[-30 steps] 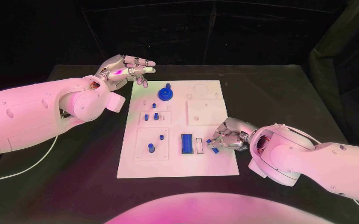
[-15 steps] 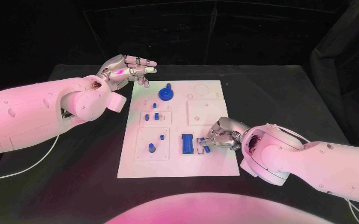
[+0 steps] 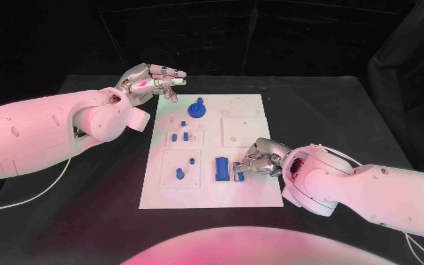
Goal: Assemble the parts on the task board
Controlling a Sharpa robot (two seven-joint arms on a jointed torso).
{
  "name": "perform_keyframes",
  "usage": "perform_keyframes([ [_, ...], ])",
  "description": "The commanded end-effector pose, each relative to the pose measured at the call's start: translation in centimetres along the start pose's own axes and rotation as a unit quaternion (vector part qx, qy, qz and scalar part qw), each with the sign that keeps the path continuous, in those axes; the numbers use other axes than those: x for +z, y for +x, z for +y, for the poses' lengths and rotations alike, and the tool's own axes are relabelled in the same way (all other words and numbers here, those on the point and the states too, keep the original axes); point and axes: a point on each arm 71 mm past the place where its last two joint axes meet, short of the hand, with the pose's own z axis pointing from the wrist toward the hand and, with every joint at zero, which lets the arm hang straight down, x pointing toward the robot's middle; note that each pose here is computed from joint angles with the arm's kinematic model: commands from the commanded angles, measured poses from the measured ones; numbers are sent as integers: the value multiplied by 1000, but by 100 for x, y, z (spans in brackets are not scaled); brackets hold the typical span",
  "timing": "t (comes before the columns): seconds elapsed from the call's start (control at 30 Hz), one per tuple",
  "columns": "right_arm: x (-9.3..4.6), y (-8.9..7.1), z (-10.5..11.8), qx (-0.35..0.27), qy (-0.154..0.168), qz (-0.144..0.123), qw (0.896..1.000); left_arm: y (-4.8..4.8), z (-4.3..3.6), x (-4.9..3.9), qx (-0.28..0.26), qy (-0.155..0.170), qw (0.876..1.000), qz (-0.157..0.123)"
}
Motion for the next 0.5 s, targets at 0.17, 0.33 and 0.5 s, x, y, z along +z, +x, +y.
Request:
perform_keyframes([
  [0.17, 10, 31, 21, -21, 1, 6, 1000, 12, -13, -1, -4, 1, 1000, 5],
  [0.33, 11, 29, 31, -23, -2, 2, 1000, 10, -13, -5, -4, 1, 1000, 5],
  [0.5, 16, 24, 28, -25, -2, 0, 1000, 12, -12, -6, -4, 0, 1000, 6],
])
